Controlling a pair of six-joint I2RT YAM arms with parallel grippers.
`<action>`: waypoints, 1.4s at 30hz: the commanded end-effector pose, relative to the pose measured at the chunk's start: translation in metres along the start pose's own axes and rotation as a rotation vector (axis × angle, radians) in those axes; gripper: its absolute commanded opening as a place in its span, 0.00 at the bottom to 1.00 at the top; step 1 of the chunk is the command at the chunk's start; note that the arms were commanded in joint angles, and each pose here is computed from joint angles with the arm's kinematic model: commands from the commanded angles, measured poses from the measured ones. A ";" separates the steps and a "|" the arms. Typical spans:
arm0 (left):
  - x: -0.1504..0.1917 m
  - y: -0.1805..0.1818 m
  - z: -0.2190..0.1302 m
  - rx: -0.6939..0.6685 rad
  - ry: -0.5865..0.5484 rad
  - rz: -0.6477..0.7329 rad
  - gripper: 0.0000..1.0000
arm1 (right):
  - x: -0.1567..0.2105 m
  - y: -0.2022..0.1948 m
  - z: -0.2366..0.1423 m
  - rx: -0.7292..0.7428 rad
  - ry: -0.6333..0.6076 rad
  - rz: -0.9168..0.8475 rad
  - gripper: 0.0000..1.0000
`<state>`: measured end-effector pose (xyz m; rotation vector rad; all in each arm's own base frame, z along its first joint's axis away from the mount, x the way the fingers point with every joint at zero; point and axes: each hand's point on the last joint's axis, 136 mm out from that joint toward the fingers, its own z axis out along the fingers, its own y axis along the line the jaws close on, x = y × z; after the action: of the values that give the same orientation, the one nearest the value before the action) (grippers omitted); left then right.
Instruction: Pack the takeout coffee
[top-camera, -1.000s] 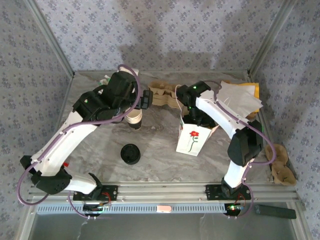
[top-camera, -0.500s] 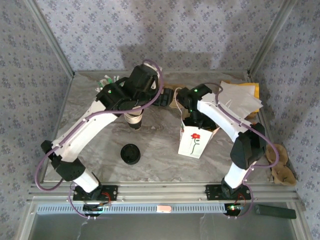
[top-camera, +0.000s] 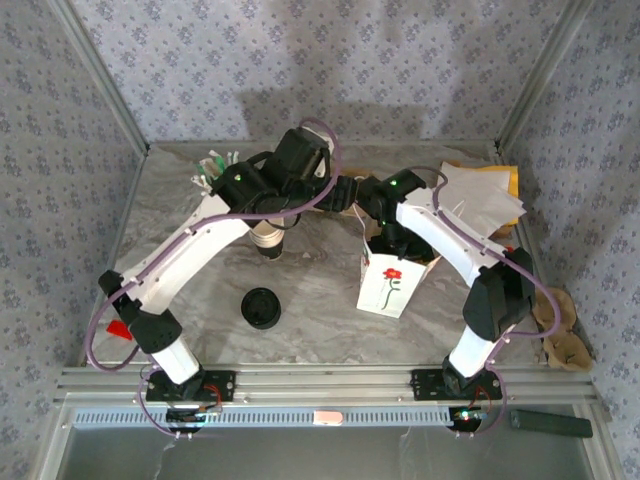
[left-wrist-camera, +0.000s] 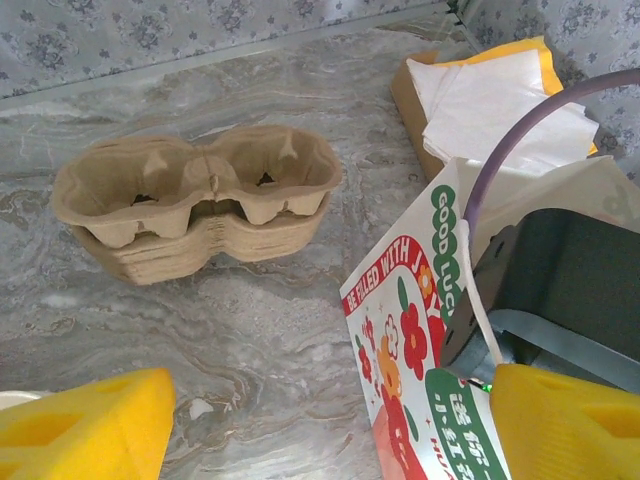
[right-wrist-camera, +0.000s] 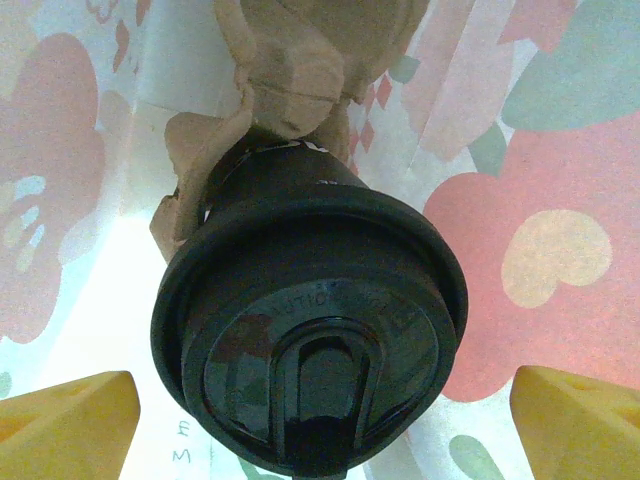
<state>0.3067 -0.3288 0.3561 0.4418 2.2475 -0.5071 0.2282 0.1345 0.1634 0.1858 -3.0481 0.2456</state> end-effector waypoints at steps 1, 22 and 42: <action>-0.010 -0.010 0.001 0.033 -0.029 -0.021 0.80 | 0.007 -0.007 -0.004 0.004 -0.007 0.017 0.97; -0.005 -0.003 0.009 -0.010 -0.016 -0.029 0.35 | 0.010 -0.010 -0.006 -0.022 -0.029 0.010 0.98; -0.016 -0.042 -0.014 0.147 -0.046 -0.018 0.50 | 0.014 -0.015 0.001 -0.021 -0.022 0.019 0.98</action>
<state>0.2982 -0.3511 0.3653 0.4476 2.2308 -0.6051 0.2220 0.1246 0.1618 0.1549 -3.0745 0.2106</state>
